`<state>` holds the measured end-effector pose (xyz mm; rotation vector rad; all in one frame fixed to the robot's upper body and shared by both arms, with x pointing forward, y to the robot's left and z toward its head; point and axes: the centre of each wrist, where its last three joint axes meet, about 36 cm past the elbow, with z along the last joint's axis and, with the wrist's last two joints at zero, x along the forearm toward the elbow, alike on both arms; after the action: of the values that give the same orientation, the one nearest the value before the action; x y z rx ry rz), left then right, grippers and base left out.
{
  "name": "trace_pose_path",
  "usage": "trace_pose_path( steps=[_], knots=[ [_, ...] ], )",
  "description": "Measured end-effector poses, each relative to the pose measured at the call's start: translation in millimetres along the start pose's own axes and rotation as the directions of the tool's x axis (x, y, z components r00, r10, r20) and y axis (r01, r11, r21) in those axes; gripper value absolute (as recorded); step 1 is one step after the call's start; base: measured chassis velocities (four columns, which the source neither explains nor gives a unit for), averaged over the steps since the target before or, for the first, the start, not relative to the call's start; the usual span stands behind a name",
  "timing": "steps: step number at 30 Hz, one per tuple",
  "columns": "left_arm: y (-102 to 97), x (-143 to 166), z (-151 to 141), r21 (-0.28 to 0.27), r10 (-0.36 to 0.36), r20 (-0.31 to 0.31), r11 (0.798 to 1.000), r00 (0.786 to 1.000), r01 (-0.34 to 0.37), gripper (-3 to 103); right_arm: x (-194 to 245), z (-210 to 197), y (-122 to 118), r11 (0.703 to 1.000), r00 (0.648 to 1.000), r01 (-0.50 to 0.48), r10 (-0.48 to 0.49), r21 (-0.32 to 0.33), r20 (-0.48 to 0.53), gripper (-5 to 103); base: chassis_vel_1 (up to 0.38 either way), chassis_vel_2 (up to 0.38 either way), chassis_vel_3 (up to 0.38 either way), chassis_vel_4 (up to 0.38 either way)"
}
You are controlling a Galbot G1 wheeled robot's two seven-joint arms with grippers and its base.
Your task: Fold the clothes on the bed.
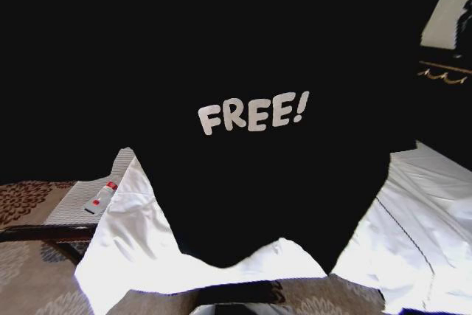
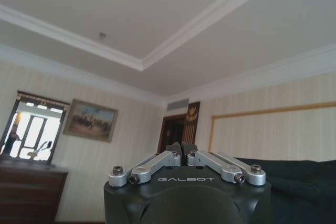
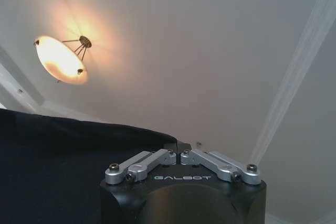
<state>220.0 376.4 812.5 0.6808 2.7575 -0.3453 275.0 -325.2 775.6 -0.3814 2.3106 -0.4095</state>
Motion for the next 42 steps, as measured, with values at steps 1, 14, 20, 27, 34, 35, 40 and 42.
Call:
trace_pose_path(
  steps=[1, 14, 20, 27, 34, 35, 40, 42],
  knots=[
    [7.8, -10, 15, 0.003, -0.024, -0.056, 1.000, 0.998, 0.024, 1, 3, 16, 6, 1.000, 0.999, 0.013, -0.014, -0.022, -0.048, 0, 0.000, 0.000, 0.000, 0.000],
    [94.5, -85, 291, -0.119, -0.224, -0.641, 0.974, 0.734, 0.193, 1, 100, 291, 131, 0.936, 0.733, 0.004, -0.243, -0.352, -0.635, 0, 0.000, 0.000, 0.000, 0.000],
    [117.9, -105, 350, -0.137, -0.265, -0.693, 0.961, 0.670, 0.239, 1, 107, 349, 148, 0.941, 0.675, -0.023, -0.235, -0.338, -0.699, 0, 0.000, 0.000, 0.000, 0.000],
    [138.7, -152, 399, -0.104, -0.288, -0.704, 0.946, 0.650, 0.306, 1, 98, 419, 158, 0.955, 0.659, -0.060, -0.180, -0.290, -0.730, 0, 0.000, 0.000, 0.000, 0.000],
    [150.4, -216, 421, -0.072, -0.297, -0.697, 0.935, 0.653, 0.349, 1, 66, 469, 154, 0.974, 0.672, -0.082, -0.102, -0.212, -0.733, 0, 0.000, 0.000, 0.000, 0.000],
    [154.3, -225, 430, -0.081, -0.306, -0.706, 0.931, 0.639, 0.357, 1, 63, 481, 156, 0.977, 0.658, -0.089, -0.090, -0.196, -0.748, 0, 0.000, 0.000, 0.000, 0.000],
    [167.3, -239, 479, -0.145, -0.350, -0.759, 0.913, 0.550, 0.380, 1, 69, 518, 183, 0.978, 0.580, -0.115, -0.075, -0.173, -0.811, 0, 0.000, 0.000, 0.000, 0.000],
    [168.0, -239, 490, -0.157, -0.359, -0.769, 0.908, 0.529, 0.387, 1, 70, 523, 193, 0.977, 0.565, -0.120, -0.077, -0.174, -0.821, 0, 0.000, 0.000, 0.000, 0.000]
  ],
)
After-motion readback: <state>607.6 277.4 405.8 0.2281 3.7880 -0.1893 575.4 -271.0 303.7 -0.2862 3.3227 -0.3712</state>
